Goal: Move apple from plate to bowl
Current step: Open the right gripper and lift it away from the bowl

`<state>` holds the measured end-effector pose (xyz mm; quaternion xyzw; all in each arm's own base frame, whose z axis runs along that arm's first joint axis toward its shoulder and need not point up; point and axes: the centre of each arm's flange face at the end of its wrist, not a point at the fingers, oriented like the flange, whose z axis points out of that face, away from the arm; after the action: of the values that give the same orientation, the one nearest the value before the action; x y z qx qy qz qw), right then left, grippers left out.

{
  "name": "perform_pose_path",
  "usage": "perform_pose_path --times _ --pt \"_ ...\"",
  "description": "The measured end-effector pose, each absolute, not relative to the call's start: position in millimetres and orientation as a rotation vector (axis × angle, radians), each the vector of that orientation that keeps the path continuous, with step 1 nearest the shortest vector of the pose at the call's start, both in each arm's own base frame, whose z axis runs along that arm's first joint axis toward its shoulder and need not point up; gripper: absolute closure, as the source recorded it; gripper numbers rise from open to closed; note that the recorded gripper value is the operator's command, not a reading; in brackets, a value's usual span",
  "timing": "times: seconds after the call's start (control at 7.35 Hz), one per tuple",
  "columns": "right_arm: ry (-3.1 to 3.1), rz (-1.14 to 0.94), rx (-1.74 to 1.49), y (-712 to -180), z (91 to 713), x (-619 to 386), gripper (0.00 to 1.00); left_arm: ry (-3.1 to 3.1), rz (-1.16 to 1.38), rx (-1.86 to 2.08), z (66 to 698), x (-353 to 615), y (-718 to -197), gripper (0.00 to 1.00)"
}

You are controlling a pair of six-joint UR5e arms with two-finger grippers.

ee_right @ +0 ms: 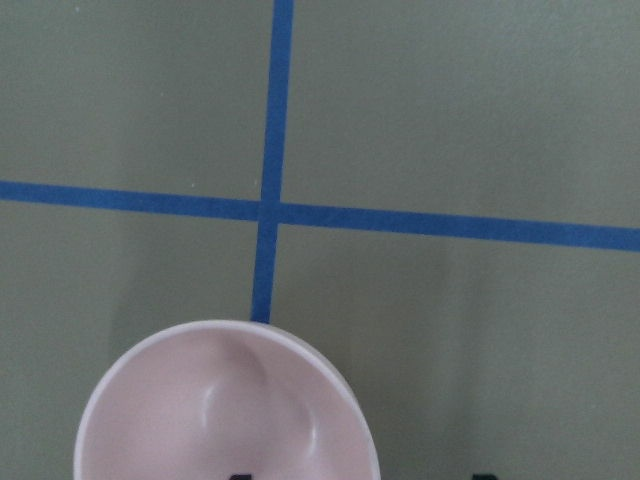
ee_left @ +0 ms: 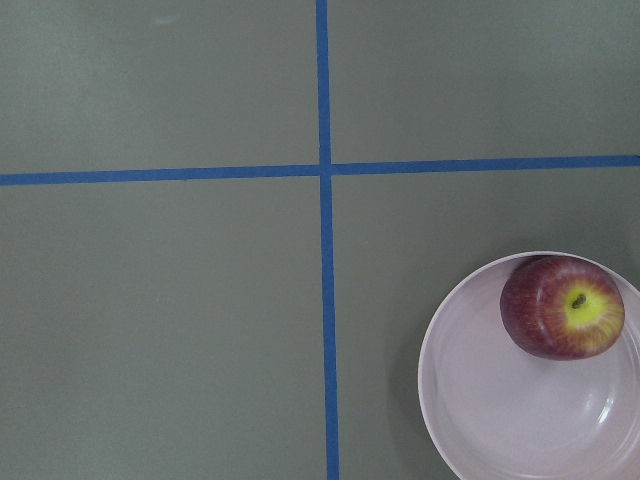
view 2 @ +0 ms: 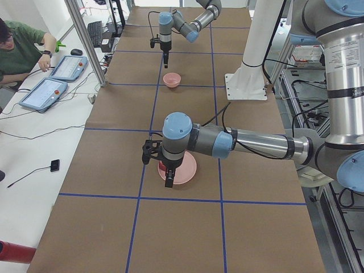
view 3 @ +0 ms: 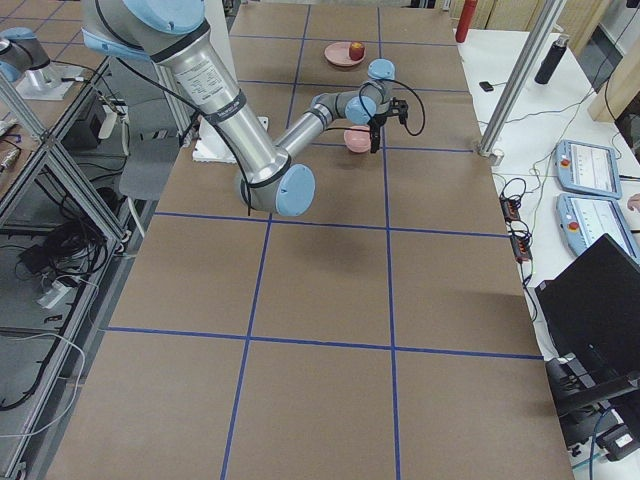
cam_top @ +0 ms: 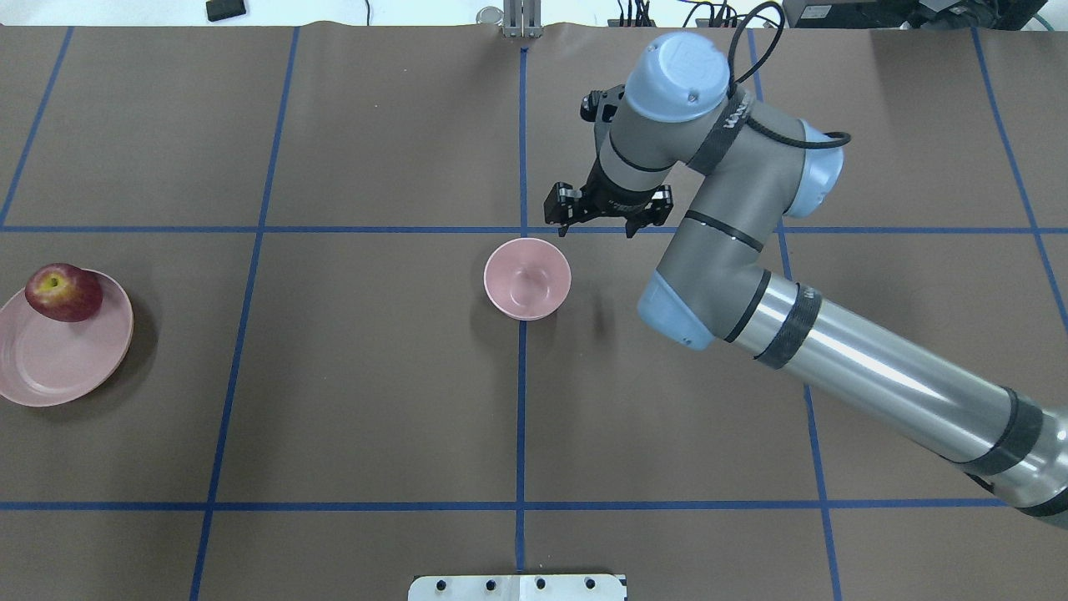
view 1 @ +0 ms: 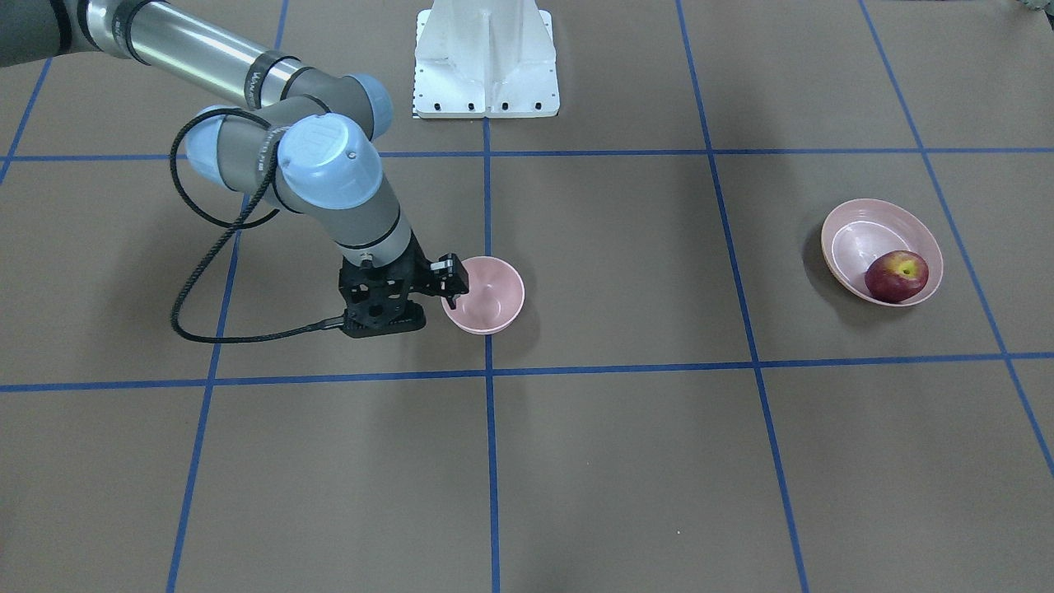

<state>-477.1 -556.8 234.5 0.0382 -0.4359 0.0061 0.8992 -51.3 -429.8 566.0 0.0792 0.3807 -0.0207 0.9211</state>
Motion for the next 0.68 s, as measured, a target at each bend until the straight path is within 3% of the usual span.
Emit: perform_pose_path --times 0.41,0.68 --pt "-0.837 0.077 0.112 -593 252 -366 0.0 0.837 -0.154 0.189 497 -29 -463 0.02" --pt "-0.793 0.023 0.115 -600 257 -293 0.0 0.867 -0.154 0.124 461 48 -468 0.02"
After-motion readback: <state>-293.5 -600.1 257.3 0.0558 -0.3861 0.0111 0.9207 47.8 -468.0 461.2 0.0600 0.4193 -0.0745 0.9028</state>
